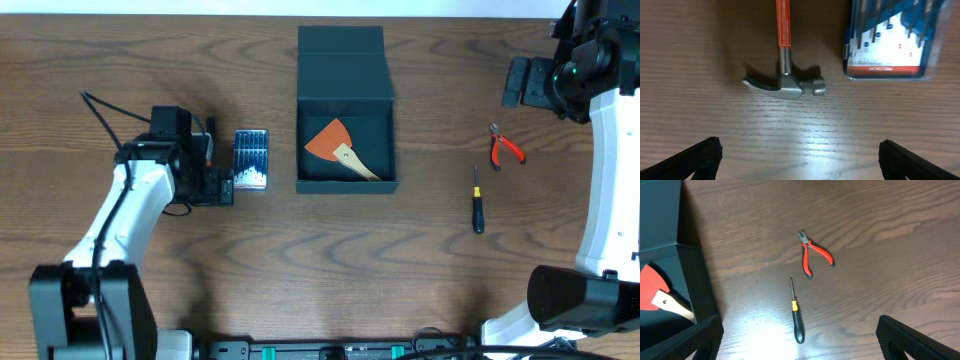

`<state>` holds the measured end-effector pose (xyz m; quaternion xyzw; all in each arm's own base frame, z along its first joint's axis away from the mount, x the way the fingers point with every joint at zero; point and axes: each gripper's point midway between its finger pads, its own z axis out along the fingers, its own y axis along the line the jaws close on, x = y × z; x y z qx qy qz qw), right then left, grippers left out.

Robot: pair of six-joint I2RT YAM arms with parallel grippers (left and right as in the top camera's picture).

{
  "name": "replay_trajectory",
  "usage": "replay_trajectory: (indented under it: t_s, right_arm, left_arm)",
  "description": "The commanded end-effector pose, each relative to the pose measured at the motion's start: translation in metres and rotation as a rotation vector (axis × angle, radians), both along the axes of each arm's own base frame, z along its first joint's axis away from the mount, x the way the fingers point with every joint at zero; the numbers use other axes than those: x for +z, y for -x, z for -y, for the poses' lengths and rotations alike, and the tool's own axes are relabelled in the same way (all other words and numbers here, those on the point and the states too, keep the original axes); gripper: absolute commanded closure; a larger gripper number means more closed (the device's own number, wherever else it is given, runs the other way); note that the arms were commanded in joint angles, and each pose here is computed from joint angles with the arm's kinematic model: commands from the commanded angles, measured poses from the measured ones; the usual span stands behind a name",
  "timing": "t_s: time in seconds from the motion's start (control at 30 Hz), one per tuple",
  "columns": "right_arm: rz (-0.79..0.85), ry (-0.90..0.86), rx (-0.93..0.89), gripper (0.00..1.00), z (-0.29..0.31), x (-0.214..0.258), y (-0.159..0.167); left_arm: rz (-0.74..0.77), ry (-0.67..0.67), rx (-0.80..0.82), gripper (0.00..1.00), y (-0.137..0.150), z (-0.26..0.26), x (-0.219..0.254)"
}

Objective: Pack container
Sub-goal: 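Move the left gripper over the red-handled claw hammer, then lower the left gripper and close it on the hammer's neck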

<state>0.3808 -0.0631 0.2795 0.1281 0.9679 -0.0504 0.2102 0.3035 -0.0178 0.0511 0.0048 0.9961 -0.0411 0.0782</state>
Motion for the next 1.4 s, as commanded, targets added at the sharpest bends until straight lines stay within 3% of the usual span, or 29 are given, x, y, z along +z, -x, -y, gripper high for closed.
replay_trajectory:
  t_s: [0.0,0.27,1.37]
  right_arm:
    - [0.018,-0.006,-0.01,0.01,0.0,0.006,0.001]
    - [0.018,-0.006,-0.01,0.01,0.0,0.006,0.001]
    - [0.018,-0.006,-0.01,0.01,0.0,0.006,0.001]
  left_arm:
    - [-0.002,0.0,-0.009,0.02,-0.006,-0.001,-0.004]
    - [-0.022,-0.069,0.0,0.02,-0.009,-0.013,-0.017]
    - [-0.013,-0.105,-0.022,0.02,-0.022,-0.019,-0.034]
